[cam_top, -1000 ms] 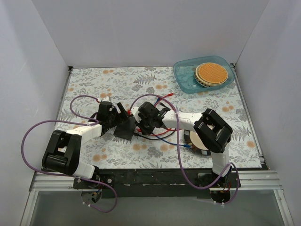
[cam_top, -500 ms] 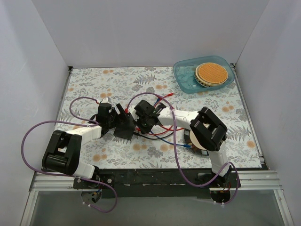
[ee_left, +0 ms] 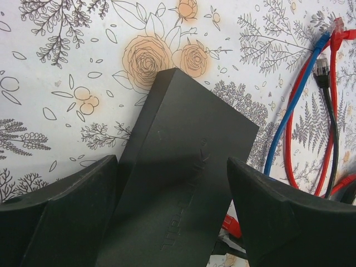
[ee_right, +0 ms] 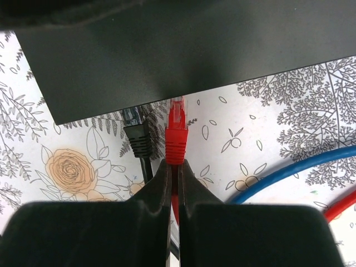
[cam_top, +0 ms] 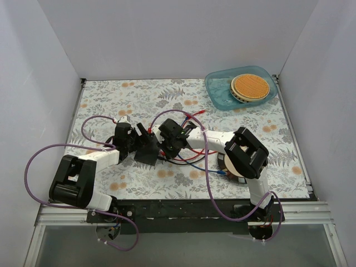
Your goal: Insert the plug into the switch port
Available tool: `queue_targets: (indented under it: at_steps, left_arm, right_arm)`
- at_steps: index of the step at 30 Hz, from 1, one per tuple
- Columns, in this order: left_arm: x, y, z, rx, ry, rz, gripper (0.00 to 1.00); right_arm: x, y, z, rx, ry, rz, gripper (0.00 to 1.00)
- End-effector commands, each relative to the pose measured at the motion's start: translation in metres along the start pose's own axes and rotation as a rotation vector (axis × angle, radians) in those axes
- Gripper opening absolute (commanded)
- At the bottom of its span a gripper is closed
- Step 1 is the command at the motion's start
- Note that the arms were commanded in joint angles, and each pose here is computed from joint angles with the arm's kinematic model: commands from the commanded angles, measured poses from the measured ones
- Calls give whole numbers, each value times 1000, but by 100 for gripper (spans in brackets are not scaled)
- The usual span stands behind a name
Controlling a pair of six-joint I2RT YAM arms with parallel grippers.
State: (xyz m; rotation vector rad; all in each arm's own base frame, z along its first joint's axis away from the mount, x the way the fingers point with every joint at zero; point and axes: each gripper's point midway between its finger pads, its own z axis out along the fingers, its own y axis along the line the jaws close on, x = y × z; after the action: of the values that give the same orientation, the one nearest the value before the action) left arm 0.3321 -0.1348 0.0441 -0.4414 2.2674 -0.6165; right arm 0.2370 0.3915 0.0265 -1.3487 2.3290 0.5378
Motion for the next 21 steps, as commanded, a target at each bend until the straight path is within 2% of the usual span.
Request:
queue_targets:
  at_steps: [1,12,21]
  left_arm:
    - [10,-8,-10,48,31,-17,78]
    - [21,-9,-10,80,64,-19,76]
    - [24,-15,-8,120,91,8,74]
  right_arm:
    - [-28,20,2,-74,-124,53,1]
    - [-39,18,3,-64,-167,22,1]
    - [-42,15,5,-53,-186,-61,1]
